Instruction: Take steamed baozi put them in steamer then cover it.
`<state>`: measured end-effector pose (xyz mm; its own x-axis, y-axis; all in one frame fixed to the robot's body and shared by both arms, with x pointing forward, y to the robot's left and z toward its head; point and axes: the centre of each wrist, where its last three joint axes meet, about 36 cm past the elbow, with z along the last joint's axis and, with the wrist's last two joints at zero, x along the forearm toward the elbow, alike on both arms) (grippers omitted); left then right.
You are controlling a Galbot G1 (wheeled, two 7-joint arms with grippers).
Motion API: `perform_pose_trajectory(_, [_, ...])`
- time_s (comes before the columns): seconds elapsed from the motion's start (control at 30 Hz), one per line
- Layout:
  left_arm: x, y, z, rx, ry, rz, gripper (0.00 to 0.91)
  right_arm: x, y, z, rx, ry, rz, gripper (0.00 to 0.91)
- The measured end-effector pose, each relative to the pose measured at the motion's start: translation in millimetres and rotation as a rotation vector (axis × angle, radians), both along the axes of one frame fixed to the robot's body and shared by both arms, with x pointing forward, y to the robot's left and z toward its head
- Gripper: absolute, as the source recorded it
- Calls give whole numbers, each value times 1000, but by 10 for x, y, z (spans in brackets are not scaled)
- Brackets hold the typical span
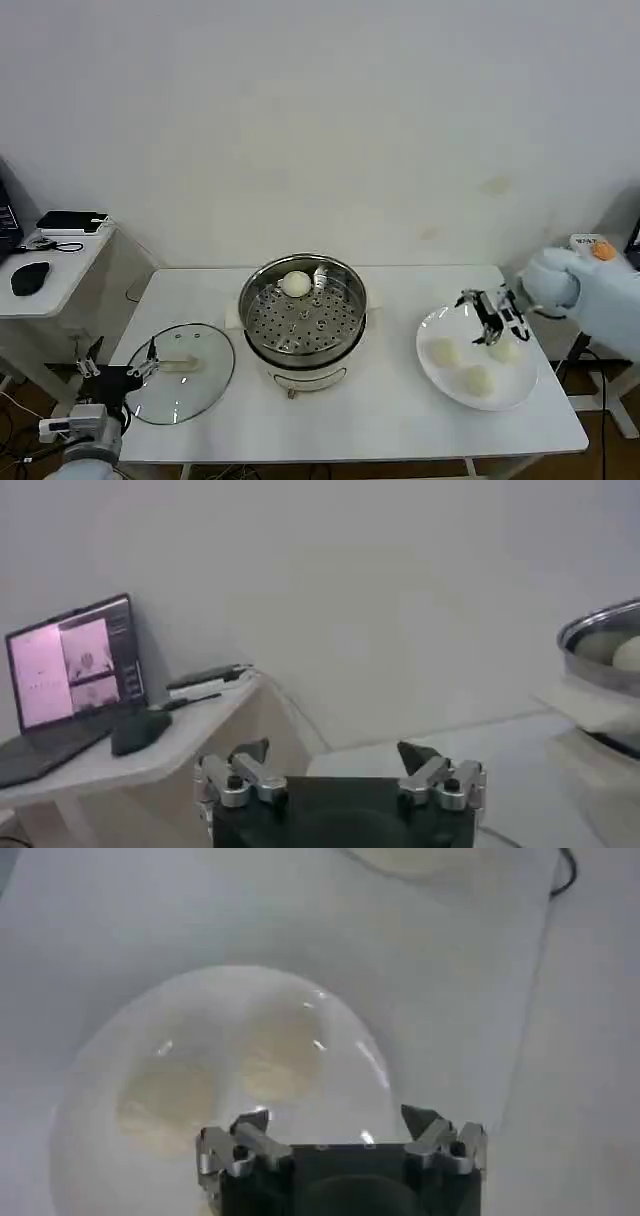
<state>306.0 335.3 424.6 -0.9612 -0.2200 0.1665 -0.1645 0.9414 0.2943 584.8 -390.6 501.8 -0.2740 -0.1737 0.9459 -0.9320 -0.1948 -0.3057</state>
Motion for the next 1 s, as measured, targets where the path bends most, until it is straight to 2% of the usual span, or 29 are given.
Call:
perform_pose_trajectory(0.23, [-5, 12, 2, 13, 9, -2, 907, -7, 50, -238, 5, 39, -36, 907])
perform_pose_trajectory(0.57, [-9, 25, -13, 20, 14, 1, 907, 137, 235, -445, 15, 47, -58, 907])
perform_pose_trajectory(0.7, [-20, 25, -27, 20, 19, 2, 907, 195, 330, -499, 8, 49, -60, 766])
perform_pose_trajectory(0.87, [-24, 15, -35, 18, 21, 3, 907, 219, 384, -545, -1, 55, -63, 756])
perform_pose_trajectory(1.0, [-28, 5, -42, 16, 24, 2, 907, 217, 392, -587, -10, 64, -70, 645])
